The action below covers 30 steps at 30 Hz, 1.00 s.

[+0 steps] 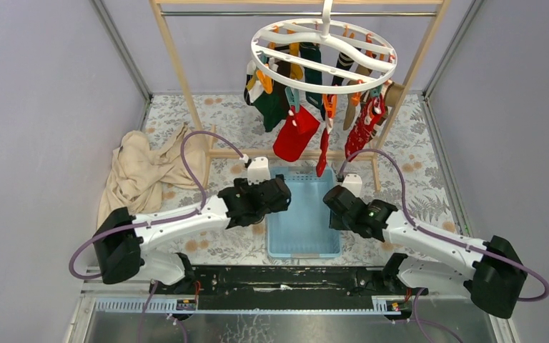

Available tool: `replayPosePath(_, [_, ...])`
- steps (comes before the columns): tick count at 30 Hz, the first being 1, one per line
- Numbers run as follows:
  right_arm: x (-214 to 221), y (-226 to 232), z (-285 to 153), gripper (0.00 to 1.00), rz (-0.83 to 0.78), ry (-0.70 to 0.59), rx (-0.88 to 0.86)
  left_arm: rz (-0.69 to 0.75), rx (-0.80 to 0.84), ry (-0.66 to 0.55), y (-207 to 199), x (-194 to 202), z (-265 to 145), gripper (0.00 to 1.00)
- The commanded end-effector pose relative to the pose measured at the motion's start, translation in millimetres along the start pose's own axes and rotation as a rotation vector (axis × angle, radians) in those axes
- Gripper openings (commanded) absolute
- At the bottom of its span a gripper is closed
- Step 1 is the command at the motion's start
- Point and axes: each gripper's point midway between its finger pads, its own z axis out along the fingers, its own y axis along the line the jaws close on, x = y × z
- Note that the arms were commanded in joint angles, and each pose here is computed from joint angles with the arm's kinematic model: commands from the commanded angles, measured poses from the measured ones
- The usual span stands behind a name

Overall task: Remove the socks clipped to the hanger
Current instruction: Adjust the bin at the center of the board, then remove the sock from the hanger.

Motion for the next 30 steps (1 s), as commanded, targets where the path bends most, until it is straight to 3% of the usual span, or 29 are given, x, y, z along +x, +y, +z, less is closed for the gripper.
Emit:
replayPosePath(1, [-8.7,15.9,-5.6,0.41,0.021,0.011,-0.013,0.021,0.130,-0.088,-21.4,-40.7,-26.1,0.99])
replayPosePath(3, [-17.9,17.8,-13.7,0.51,0.008,-0.013,-0.024,0.024,0.175,-0.110,-23.8,-51.4,-38.1,0.99])
replayPosePath(8, [-60.7,31.9,-55.2,0.61,-0.040,-0.113,-0.104,-0.021,0.301,-0.138,-31.4,-82.9,-68.1,0.99])
replayPosePath(15, [-121.1,55.1,-115.9,0.64,-0.112,-0.271,-0.229,-0.029,0.411,-0.190,-35.0,-109.8,-104.7,0.99])
replayPosePath(21, [-160.8,54.5,-138.8,0.65,-0.141,-0.435,-0.217,-0.077,0.524,-0.256,-53.2,-127.6,-120.3,0.99])
replayPosePath(25, [-176.6,42.1,-149.9,0.72,-0.110,-0.599,-0.226,-0.104,0.677,-0.291,-77.2,-138.1,-139.7,0.99])
replayPosePath(30, [-179.3,50.4,-150.5,0.71,-0.145,-0.658,-0.283,-0.051,0.645,-0.350,-82.9,-157.5,-142.2,0.99])
